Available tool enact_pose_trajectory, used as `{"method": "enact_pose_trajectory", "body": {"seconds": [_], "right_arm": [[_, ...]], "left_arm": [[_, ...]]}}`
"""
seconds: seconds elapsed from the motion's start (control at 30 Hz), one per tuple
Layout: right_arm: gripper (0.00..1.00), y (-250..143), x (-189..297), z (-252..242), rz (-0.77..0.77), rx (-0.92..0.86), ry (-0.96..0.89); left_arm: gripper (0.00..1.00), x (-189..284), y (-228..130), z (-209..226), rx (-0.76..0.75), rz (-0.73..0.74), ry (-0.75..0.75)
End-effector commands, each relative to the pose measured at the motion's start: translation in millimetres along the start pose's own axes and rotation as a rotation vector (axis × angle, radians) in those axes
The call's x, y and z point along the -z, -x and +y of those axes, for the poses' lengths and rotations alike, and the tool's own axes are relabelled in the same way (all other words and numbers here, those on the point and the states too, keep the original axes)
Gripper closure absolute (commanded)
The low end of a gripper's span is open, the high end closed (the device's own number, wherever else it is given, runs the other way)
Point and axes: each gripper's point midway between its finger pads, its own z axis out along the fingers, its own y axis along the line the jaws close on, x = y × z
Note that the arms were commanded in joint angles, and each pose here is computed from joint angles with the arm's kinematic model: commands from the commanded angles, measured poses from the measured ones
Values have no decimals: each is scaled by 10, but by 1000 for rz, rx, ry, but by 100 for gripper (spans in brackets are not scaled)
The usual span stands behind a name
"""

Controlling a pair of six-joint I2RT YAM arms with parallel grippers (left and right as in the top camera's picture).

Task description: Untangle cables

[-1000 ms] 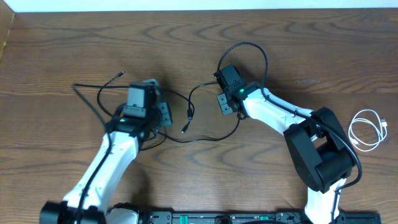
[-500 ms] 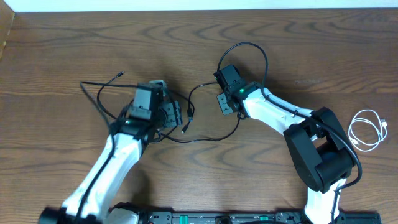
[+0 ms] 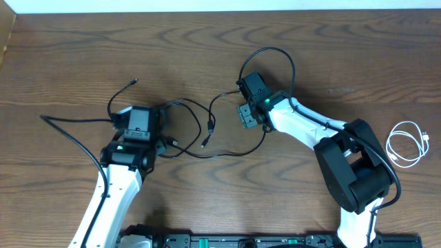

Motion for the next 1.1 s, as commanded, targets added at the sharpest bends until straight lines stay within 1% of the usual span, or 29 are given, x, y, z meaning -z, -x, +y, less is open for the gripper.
{"method": "enact_pose_trajectory", "body": {"seconds": [0.0, 0.07, 0.2, 0.3, 0.4, 0.7, 0.87, 0.93, 1.07], "right_arm": [[28, -30, -2, 73, 2, 36, 6], [28, -30, 2, 103, 0, 42, 9], [28, -31, 8, 138, -2, 49, 12], [27, -31, 7, 136, -2, 48, 12], [27, -27, 8, 139, -4, 48, 12], [26, -22, 8, 140, -6, 48, 13], [25, -23, 8, 140, -6, 48, 13], [25, -23, 8, 140, -6, 48, 13], [25, -21, 8, 140, -7, 48, 13]], "left_arm": [[36, -153, -165, 50, 87, 88, 13], [39, -216, -253, 20, 78, 132, 9], [40, -371, -342, -22, 62, 185, 29], [46, -489, -401, -37, 49, 217, 51], [49, -605, -500, -23, 31, 264, 85], [49, -947, -679, -60, 2, 335, 135], [49, -980, -737, -40, -7, 357, 150], [53, -963, -770, -11, -13, 372, 161], [54, -912, -856, 67, -30, 413, 191]]}}
